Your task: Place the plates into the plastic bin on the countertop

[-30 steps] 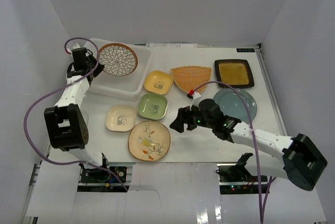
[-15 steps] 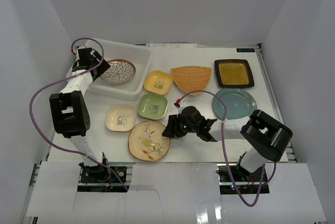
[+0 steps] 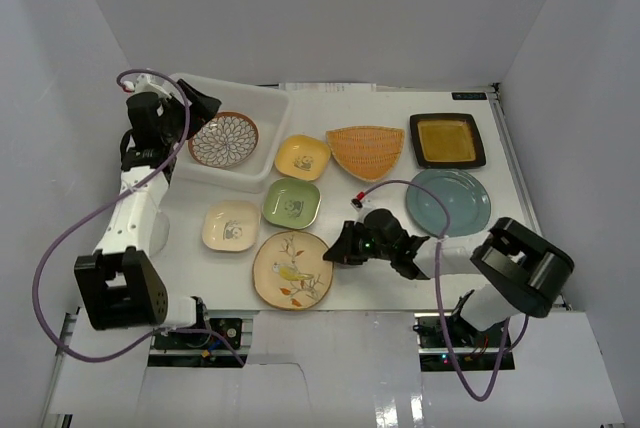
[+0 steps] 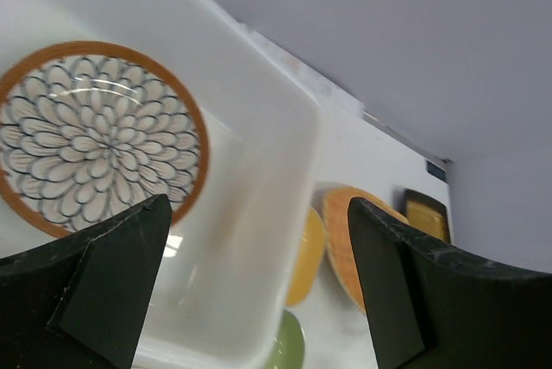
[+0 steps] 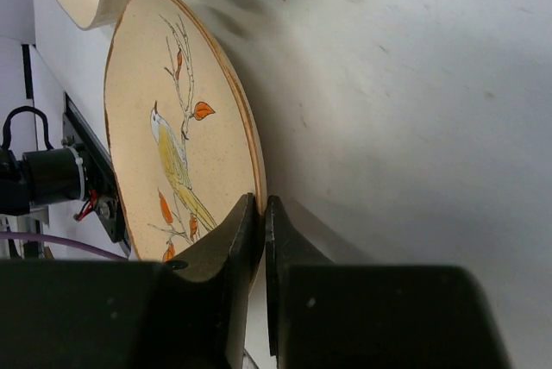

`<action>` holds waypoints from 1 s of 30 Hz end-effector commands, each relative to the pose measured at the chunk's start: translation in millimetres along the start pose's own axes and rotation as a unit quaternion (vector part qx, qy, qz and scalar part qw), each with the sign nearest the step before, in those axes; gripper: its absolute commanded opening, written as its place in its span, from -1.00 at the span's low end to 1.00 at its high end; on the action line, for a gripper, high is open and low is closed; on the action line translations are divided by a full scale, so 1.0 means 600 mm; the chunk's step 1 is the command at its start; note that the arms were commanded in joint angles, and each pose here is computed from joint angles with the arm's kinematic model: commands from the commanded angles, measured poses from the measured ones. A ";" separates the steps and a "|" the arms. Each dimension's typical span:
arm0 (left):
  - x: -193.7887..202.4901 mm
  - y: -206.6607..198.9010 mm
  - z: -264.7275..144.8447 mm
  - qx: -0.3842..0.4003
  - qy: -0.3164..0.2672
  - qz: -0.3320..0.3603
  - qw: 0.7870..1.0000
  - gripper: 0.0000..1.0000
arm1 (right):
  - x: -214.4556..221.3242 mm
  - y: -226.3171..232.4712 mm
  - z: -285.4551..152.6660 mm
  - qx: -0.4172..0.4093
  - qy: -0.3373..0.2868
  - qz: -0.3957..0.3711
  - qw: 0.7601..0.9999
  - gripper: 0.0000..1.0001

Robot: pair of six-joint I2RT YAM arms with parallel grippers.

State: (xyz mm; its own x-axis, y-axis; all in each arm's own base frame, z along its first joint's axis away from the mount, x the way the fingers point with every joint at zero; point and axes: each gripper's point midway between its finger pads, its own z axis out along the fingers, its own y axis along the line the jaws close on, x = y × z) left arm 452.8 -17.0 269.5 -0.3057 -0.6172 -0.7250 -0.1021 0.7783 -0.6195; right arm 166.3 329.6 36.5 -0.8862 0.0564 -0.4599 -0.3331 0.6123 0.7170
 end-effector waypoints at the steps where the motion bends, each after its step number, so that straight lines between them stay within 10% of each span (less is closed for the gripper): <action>1: 0.034 -0.077 -0.055 0.102 0.028 0.009 0.994 0.89 | -0.017 0.005 -0.044 -0.022 -0.035 -0.013 0.999 -0.85; 8: 0.099 -0.216 -0.224 0.345 0.080 0.035 0.935 0.92 | -0.075 0.124 -0.168 -0.134 -0.085 -0.060 0.985 -0.85; 17: 0.056 -0.338 -0.445 0.522 0.001 0.109 0.846 0.96 | -0.295 0.257 -0.221 -0.167 -0.196 -0.113 0.960 -0.85; 23: 0.091 -0.335 -0.478 0.520 -0.017 0.149 0.841 0.96 | -0.458 0.324 -0.172 -0.154 -0.270 -0.124 0.942 -0.85; 30: 0.121 -0.300 -0.422 0.444 -0.011 0.118 0.888 0.96 | -0.609 0.348 -0.017 -0.118 -0.314 -0.104 0.937 -0.85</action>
State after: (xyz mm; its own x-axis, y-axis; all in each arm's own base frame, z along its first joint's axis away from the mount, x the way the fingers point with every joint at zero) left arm 179.9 -177.9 437.9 -0.1447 -0.4539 -0.8792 0.8525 0.3939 -0.3436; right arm 386.6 413.2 286.0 -0.5946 0.2918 -0.7492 -0.5528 0.5283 0.6445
